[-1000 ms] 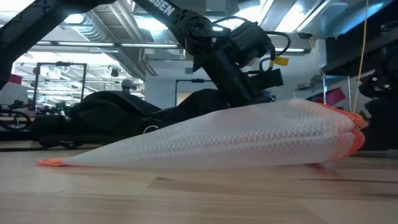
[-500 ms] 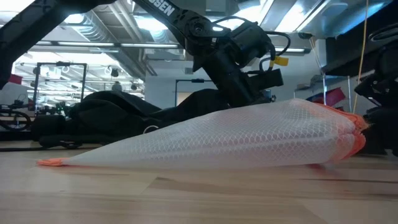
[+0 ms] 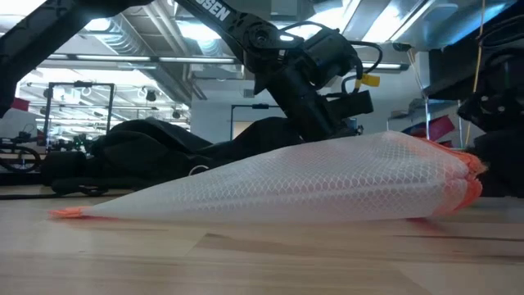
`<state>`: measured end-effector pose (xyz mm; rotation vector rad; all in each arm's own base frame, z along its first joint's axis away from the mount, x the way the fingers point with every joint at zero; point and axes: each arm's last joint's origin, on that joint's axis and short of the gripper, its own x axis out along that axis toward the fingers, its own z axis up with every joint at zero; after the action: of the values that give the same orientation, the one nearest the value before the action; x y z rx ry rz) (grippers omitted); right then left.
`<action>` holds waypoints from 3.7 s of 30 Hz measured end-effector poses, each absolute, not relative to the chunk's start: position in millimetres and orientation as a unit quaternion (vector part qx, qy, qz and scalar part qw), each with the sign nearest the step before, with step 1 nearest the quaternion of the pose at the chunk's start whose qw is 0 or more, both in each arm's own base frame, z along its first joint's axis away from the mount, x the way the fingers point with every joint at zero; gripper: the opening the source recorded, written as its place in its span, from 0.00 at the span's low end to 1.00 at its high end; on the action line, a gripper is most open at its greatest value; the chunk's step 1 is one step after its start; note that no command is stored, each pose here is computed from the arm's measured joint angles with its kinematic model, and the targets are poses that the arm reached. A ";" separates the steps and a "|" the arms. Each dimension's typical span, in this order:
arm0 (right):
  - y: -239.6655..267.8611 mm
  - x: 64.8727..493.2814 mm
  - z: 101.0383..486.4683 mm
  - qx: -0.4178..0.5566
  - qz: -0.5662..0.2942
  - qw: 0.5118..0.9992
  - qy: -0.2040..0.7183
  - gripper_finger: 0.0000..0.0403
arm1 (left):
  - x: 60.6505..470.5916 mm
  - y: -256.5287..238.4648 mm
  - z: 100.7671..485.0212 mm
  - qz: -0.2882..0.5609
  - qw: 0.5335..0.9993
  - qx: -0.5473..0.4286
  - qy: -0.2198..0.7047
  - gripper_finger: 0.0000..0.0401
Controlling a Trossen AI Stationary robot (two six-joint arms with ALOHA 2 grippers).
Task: Unpack backpack
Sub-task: Close the zipper pouch
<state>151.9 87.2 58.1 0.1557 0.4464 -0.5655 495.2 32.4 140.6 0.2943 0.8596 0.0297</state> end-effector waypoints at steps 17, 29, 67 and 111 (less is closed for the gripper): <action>66.9 169.6 59.1 0.089 -0.283 0.920 0.256 0.41 | 495.2 32.4 140.3 0.015 0.898 0.141 0.416 0.00; 68.6 170.2 58.7 0.077 -0.256 0.923 0.277 0.03 | 494.8 32.5 140.0 0.016 0.898 0.139 0.418 0.00; 103.4 217.6 82.9 0.063 -0.091 0.932 0.346 0.00 | 494.6 30.5 139.0 0.005 0.897 0.138 0.420 0.02; 135.0 215.5 140.6 -0.011 -0.143 0.960 0.240 0.00 | 478.2 87.8 165.8 -0.158 0.912 -0.004 0.377 0.37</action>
<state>215.5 135.0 140.6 -0.0220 0.4872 -0.2905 478.2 87.8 165.8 -0.0082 0.7776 -0.3256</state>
